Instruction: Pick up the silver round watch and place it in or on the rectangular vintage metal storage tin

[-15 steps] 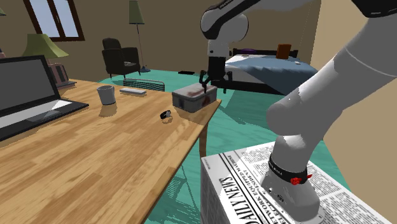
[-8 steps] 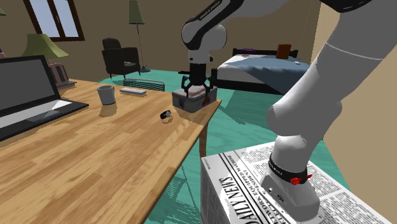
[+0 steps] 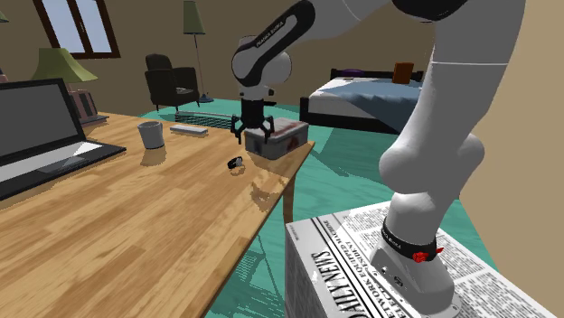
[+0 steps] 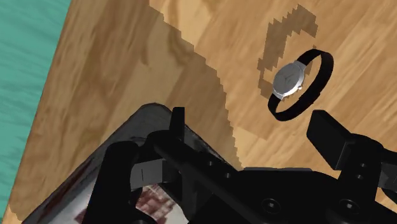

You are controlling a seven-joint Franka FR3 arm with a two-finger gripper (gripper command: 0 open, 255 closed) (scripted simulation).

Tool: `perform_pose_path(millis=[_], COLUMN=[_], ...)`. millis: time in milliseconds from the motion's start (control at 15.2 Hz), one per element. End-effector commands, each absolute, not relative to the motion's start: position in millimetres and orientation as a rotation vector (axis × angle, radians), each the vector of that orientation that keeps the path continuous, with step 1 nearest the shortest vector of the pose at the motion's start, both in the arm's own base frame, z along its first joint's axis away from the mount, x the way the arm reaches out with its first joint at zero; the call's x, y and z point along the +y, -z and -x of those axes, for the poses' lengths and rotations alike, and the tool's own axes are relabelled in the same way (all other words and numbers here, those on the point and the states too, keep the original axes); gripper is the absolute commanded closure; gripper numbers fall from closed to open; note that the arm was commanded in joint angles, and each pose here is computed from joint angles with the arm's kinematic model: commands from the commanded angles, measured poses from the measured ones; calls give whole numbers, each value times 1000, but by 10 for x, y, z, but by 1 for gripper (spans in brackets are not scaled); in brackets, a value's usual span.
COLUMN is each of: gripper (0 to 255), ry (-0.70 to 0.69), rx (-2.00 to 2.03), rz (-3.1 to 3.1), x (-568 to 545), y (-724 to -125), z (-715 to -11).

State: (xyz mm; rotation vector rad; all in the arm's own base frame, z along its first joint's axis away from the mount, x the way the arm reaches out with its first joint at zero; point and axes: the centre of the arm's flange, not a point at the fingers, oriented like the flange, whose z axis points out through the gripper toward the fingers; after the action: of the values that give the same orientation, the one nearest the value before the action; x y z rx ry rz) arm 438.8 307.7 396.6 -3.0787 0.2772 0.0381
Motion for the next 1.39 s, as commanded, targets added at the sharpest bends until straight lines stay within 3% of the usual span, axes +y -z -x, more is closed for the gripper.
perform_pose_path(millis=[0,660,1188,1254,1320], gripper=[0,0,0,255,255], ry=[-10,15,14,14,14], rx=[277,274,274,274,274], rz=[3080,3082,3082,3082,3082], x=[3297,3524,3524,3524,3524], y=[-3877,-3401,-3401,-3401,-3401], z=[-4485,-4593,-4594,-4594,-4594])
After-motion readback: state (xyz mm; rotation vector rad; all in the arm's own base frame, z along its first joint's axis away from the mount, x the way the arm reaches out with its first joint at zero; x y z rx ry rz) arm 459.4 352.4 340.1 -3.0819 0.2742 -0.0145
